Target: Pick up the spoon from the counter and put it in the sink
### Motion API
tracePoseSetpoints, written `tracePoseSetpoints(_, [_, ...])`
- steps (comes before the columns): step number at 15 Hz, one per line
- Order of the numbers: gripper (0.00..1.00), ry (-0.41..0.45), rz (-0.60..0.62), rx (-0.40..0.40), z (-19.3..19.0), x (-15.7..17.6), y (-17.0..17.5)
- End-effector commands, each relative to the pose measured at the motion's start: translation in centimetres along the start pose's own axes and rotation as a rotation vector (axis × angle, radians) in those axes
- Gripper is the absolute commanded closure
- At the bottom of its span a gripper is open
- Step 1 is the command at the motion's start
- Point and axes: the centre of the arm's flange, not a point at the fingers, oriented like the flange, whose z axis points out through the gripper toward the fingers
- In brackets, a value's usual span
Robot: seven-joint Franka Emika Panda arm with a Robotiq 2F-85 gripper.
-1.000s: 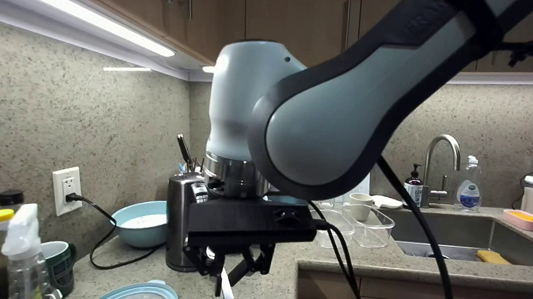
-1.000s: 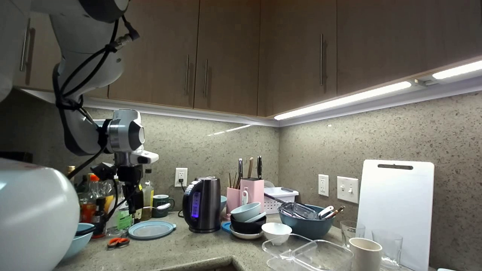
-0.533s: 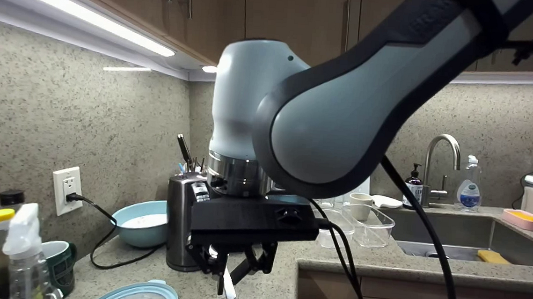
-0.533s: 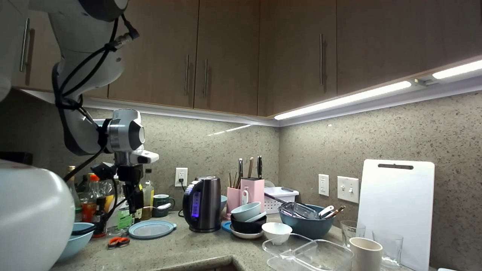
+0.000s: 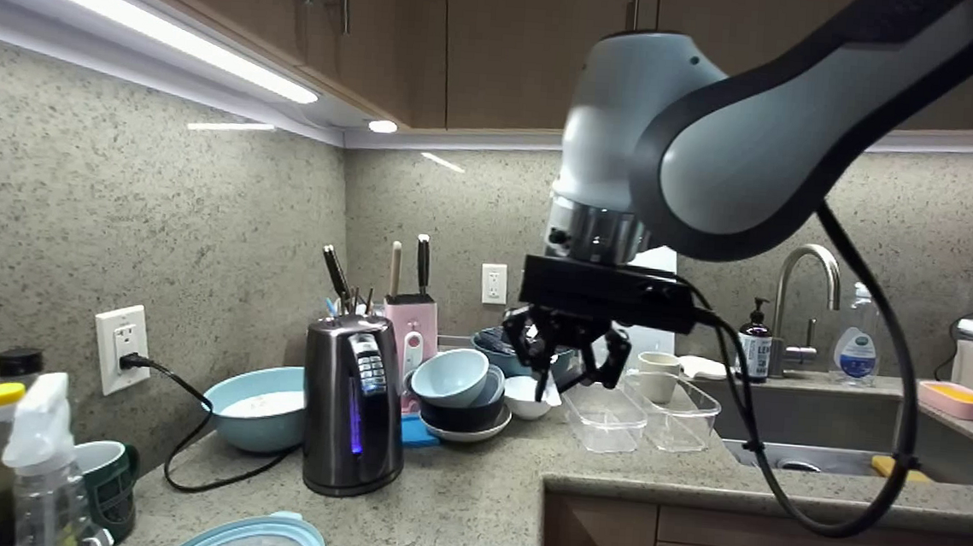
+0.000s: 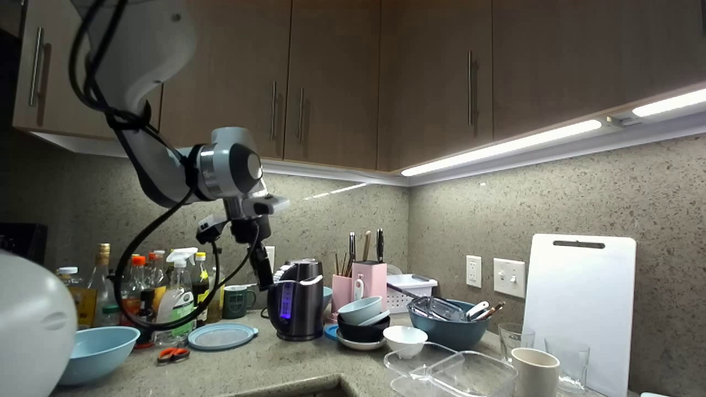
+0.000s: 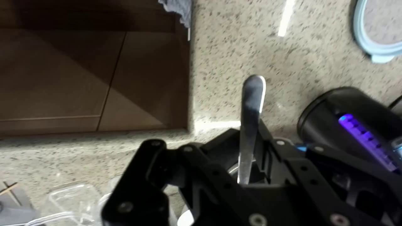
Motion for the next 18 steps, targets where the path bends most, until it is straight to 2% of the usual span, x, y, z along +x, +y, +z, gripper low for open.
tracePoseSetpoints(1, [0.96, 0.069, 0.181, 0.023, -3.3, 1.5, 9.0])
tracePoseSetpoints(3, [0.96, 0.081, 0.279, 0.036, -4.0, 2.5, 13.0])
tracePoseSetpoints(4, [0.84, 0.052, 0.193, -0.001, -2.4, 3.2, 8.5])
tracePoseSetpoints(6, [0.84, 0.069, 0.254, 0.005, -3.2, 3.5, 11.4])
tracePoseSetpoints(10, [0.84, 0.075, 0.257, 0.012, -3.6, 3.0, 11.9])
tracePoseSetpoints(11, [0.96, 0.075, 0.257, 0.012, -3.6, 3.0, 11.9])
tracePoseSetpoints(12, [0.96, 0.068, 0.272, 0.012, -3.6, 3.5, 12.1])
tracePoseSetpoints(15, [0.96, 0.089, 0.439, 0.019, -5.3, 8.4, 17.1])
tracePoseSetpoints(18, [0.96, 0.121, 0.644, 0.027, -6.9, 13.0, 24.8])
